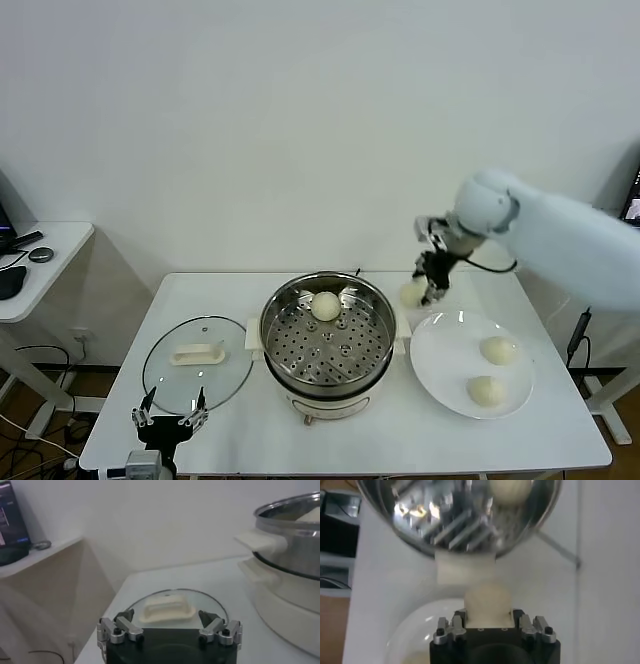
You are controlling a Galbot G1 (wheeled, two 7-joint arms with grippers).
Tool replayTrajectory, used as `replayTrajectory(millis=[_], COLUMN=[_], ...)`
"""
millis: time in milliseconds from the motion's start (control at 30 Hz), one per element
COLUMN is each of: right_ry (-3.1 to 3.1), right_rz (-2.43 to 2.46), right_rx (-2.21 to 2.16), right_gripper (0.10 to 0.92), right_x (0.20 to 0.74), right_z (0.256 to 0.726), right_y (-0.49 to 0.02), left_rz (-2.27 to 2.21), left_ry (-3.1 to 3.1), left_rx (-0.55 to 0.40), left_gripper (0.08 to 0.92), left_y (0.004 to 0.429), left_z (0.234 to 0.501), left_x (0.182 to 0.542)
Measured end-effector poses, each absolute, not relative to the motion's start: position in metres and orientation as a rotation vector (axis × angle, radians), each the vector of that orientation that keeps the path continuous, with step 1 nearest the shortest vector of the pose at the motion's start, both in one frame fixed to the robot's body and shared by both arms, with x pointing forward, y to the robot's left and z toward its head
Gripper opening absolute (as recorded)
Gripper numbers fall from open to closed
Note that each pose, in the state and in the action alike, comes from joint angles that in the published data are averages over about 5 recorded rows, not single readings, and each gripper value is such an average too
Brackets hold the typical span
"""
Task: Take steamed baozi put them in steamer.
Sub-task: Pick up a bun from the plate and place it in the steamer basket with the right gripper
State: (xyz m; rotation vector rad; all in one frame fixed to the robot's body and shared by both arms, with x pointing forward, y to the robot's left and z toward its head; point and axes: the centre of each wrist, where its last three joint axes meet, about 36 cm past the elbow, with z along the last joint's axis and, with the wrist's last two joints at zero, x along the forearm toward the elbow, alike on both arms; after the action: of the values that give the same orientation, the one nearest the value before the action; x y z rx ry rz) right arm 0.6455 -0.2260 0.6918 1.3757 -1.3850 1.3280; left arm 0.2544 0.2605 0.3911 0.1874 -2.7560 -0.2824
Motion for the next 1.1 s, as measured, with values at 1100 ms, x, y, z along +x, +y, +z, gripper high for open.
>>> replayTrajectory(millis=[1100], right_ry=[-1.154], right_rz=[1.365], right_rx=[1.462], right_gripper=[0.543], right_x=[0.636], right_z=[0.618], right_y=[0.039], left_rz=[-0.233], left_ry=[-2.8], left_rx=[0.174], left_gripper=[0.823], left_y=[0.258], left_z=[0.402], left_x=[0.262])
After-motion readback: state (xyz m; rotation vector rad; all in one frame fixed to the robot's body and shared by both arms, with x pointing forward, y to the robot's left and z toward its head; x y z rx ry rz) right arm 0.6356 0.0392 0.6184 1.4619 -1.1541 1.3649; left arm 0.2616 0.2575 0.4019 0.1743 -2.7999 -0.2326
